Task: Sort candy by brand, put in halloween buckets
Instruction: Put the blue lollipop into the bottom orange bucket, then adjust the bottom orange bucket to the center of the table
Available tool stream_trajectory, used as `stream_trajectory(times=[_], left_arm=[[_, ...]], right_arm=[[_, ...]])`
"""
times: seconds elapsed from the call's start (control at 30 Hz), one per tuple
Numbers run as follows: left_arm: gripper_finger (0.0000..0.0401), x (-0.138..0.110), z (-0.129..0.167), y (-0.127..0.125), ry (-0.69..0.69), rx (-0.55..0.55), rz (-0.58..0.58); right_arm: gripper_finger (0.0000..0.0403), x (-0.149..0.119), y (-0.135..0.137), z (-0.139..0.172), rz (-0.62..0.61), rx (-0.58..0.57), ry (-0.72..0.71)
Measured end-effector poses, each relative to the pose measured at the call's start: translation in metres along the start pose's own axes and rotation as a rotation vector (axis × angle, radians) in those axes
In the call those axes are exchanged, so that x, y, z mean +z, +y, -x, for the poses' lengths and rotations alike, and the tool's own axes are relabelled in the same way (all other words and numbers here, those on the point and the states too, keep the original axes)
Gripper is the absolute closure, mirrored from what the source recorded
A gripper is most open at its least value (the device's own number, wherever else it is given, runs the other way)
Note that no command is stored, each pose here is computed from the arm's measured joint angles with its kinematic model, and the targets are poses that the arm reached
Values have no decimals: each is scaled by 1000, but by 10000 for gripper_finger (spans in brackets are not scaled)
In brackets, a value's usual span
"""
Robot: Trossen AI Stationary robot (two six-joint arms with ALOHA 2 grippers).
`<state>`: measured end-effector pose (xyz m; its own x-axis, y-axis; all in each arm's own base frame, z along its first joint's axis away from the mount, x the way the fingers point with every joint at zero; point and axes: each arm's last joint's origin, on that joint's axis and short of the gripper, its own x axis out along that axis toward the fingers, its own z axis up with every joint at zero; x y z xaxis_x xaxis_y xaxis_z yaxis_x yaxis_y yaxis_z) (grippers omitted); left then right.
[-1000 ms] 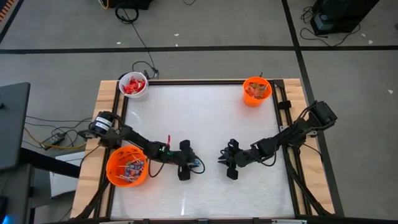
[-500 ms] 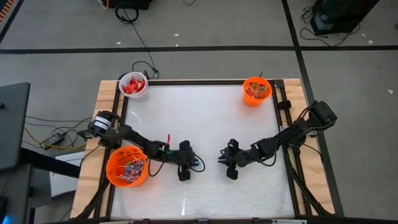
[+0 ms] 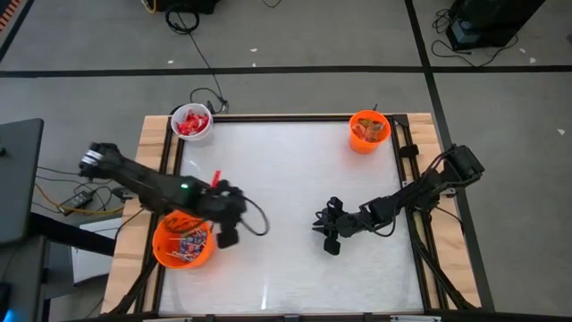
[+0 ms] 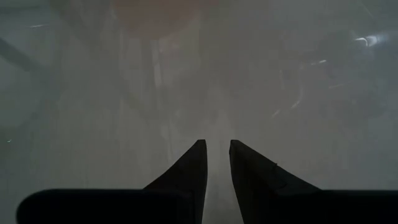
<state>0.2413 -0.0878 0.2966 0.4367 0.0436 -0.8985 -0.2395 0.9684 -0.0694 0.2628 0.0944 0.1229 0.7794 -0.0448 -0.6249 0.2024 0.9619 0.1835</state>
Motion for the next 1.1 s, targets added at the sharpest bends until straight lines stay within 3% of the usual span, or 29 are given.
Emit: stream_trajectory(times=[0.17,0.33,0.47,0.67,0.8,1.1], left_arm=[[320,-29,44,5,13,121,152],[316,-68,52,18,93,276,347],[317,-90,41,15,130,220,379],[317,-108,20,2,251,101,408],[311,-113,12,-3,235,71,395],[210,-119,10,-6,200,70,349]], right_arm=[[320,0,0,0,1,0,1],[320,0,1,0,-1,0,-1],[320,0,1,1,2,-6,-6],[320,2,-4,0,23,-131,-74],[320,4,-7,-1,17,-151,-81],[320,17,0,7,76,-120,-170]])
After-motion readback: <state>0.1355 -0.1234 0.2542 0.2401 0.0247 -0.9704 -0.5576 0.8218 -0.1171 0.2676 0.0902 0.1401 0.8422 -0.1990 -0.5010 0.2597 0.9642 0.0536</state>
